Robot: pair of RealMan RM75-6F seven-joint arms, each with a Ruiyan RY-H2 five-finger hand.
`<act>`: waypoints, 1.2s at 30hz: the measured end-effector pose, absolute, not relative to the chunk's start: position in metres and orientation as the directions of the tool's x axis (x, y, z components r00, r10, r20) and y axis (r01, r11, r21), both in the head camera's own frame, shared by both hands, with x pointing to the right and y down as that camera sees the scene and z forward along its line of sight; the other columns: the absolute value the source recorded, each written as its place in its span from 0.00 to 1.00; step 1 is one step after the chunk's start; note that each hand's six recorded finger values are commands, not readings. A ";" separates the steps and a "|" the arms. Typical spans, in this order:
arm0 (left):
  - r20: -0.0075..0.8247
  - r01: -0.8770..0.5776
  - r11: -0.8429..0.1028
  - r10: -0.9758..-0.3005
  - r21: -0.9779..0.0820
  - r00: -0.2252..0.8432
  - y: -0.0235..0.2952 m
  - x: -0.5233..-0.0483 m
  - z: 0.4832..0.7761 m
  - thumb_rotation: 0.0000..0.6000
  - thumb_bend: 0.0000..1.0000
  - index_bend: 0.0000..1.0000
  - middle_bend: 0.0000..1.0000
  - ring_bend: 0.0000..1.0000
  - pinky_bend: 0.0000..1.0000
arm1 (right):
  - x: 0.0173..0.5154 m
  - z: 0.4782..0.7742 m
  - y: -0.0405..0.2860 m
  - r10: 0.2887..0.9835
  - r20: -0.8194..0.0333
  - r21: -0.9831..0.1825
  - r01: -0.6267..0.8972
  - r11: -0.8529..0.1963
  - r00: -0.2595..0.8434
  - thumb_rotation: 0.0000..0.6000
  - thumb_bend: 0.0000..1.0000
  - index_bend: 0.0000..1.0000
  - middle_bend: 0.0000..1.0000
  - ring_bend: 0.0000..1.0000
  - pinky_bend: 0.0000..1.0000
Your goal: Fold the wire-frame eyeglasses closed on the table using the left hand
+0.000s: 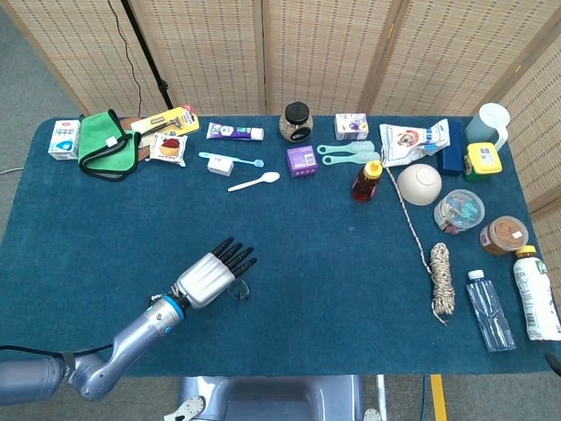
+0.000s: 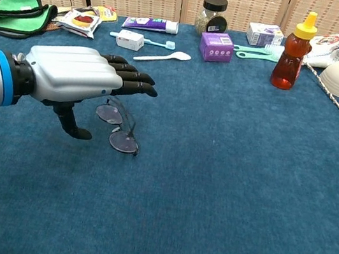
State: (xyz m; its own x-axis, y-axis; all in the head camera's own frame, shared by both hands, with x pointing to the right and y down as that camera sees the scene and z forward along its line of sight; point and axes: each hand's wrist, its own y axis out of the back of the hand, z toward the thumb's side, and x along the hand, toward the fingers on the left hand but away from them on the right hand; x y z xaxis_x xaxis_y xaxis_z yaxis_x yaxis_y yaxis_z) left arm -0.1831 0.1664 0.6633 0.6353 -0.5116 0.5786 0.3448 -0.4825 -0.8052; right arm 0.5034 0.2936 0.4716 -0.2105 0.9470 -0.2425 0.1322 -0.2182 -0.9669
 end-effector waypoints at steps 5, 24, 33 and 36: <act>0.580 0.269 -0.557 -0.512 -0.786 0.634 0.166 -0.185 0.660 1.00 0.20 0.00 0.00 0.00 0.00 | 0.504 0.473 0.294 0.946 -0.246 -0.966 0.134 -0.221 -0.209 1.00 0.02 0.11 0.00 0.00 0.02; 0.529 -0.351 -0.882 -0.470 -0.316 0.706 0.176 -0.189 0.656 0.95 0.20 0.00 0.00 0.00 0.00 | 0.498 0.473 0.291 0.949 -0.246 -0.966 0.129 -0.223 -0.196 1.00 0.02 0.11 0.00 0.00 0.02; 0.489 -0.488 -0.869 -0.461 -0.081 0.741 0.178 -0.200 0.669 0.95 0.20 0.00 0.00 0.00 0.00 | 0.497 0.473 0.290 0.949 -0.247 -0.966 0.127 -0.225 -0.194 1.00 0.02 0.11 0.00 0.00 0.02; 0.484 -0.505 -0.863 -0.453 -0.028 0.748 0.180 -0.204 0.674 0.94 0.20 0.00 0.00 0.00 0.00 | 0.497 0.473 0.289 0.950 -0.246 -0.966 0.126 -0.225 -0.193 1.00 0.02 0.11 0.00 0.00 0.02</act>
State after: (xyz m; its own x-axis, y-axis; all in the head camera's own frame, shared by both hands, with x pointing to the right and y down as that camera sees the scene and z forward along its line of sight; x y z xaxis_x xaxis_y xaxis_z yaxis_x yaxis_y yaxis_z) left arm -0.2036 0.1796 0.6742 0.7484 -0.4535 0.4840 -0.5047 -0.8628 -0.0281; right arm 0.4966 0.2894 0.4727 -0.1933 0.9497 -0.2464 0.1259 -0.2250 -0.9662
